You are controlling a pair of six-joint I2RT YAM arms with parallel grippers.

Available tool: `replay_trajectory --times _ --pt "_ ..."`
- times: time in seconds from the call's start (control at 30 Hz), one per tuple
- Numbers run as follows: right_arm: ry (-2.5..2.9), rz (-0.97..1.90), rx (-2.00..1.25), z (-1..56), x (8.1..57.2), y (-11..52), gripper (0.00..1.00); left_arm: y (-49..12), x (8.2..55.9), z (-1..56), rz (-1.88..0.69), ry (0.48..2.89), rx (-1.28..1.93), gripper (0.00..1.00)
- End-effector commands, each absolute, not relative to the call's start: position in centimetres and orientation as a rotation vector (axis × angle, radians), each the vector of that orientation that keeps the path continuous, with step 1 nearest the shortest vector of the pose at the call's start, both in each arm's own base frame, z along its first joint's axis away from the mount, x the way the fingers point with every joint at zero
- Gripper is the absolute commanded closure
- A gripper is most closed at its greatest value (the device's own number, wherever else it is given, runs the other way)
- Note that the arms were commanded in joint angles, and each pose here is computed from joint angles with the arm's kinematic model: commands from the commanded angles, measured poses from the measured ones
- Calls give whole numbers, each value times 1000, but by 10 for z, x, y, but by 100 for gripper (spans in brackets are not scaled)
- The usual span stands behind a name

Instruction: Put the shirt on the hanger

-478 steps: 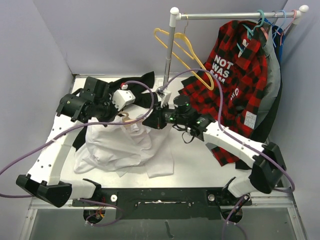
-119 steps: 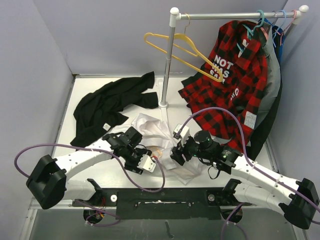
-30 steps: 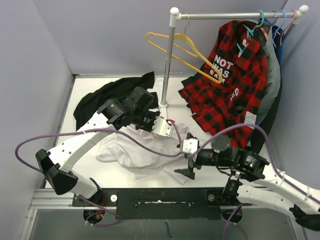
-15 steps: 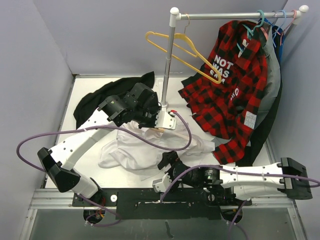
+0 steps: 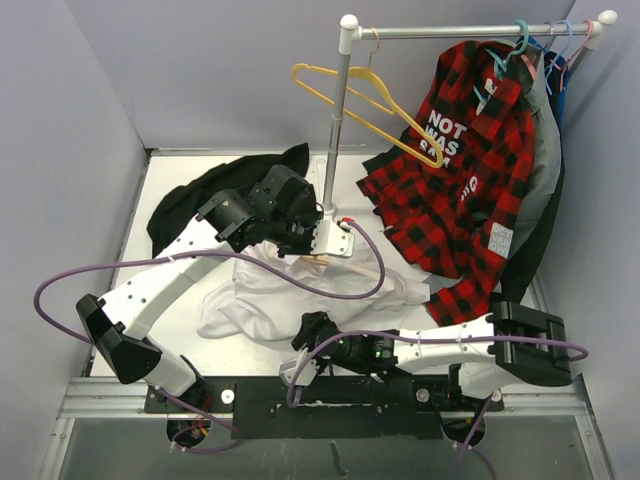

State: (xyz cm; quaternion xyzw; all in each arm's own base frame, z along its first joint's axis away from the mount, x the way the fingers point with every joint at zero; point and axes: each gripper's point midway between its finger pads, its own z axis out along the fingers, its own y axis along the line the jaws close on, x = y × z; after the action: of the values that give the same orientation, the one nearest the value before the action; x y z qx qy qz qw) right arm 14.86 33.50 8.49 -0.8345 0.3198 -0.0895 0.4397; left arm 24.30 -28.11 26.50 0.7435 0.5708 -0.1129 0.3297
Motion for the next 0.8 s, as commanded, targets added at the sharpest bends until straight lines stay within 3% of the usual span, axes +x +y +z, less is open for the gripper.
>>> replay_trajectory --times 0.0,0.07,0.47,0.77 --pt "781 -161 -1924 116 156 371 72 -291 245 292 -326 1428 1882 100" --pt "764 -161 -1930 117 154 378 99 -292 247 291 -321 1433 1878 100" --pt "791 11 -2067 62 81 402 100 -310 278 326 -232 1415 1795 100" --pt "932 17 -2048 32 68 383 100 -305 306 377 -62 1343 1713 100"
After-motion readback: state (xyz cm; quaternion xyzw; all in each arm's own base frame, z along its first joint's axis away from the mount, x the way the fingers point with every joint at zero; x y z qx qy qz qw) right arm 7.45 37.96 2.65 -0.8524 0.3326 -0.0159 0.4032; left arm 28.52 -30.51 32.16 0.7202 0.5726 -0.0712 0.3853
